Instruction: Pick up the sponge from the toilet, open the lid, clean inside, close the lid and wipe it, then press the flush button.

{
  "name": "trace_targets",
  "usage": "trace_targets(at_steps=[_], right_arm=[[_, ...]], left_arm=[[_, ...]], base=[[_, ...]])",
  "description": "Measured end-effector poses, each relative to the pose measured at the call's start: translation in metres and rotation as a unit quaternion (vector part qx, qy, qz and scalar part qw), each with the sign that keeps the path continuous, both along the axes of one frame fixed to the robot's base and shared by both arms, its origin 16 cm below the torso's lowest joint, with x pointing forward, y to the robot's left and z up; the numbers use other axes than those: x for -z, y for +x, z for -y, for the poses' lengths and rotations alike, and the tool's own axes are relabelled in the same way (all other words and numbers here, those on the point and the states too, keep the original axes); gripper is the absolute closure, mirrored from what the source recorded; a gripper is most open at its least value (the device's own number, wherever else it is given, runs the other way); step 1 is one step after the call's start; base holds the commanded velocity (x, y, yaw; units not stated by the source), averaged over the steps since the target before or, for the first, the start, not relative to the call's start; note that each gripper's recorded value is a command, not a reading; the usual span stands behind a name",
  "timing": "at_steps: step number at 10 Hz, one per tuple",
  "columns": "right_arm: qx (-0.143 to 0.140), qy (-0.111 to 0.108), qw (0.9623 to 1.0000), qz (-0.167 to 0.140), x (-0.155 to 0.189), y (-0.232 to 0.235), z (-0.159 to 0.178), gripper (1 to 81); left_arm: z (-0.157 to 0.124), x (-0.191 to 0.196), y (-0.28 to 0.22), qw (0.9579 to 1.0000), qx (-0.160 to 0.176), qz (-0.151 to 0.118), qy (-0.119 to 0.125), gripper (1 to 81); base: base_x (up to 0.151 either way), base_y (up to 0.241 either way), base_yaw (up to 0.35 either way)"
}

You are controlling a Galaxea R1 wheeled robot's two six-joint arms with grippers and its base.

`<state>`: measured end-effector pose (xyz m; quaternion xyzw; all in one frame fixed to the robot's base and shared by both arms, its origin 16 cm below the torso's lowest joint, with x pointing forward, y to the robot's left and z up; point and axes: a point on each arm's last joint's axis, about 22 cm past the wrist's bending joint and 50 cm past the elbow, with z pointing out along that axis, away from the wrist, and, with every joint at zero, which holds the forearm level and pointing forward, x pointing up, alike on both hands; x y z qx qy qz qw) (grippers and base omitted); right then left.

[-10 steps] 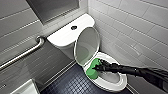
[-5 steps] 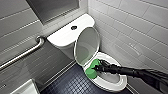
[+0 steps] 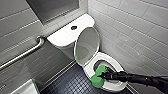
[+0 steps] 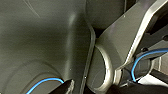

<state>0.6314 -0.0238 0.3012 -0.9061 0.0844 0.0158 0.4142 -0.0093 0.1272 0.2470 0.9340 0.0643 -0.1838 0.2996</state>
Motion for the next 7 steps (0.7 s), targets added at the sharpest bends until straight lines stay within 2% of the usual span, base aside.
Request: trace_targets(at_steps=[2, 4, 7], right_arm=[[0.004, 0.008, 0.9999, -0.006, 0.004, -0.022, 0.01, 81.1], [-0.005, 0.002, 0.9998, -0.017, -0.001, -0.041, 0.031, 81.1], [0.004, -0.035, 0.9989, -0.032, -0.005, -0.061, 0.106, 81.1]], left_arm=[[-0.002, 0.0, 0.0, 1.0, 0.001, 0.0, 0.001, 1.0], [-0.004, 0.0, -0.001, 1.0, 0.001, 0.0, 0.002, 1.0], [-0.003, 0.0, -0.001, 1.0, 0.001, 0.0, 0.002, 1.0]], base=[[0.0, 0.0, 0.0], [0.0, 0.0, 0.0], [0.0, 0.0, 0.0]])
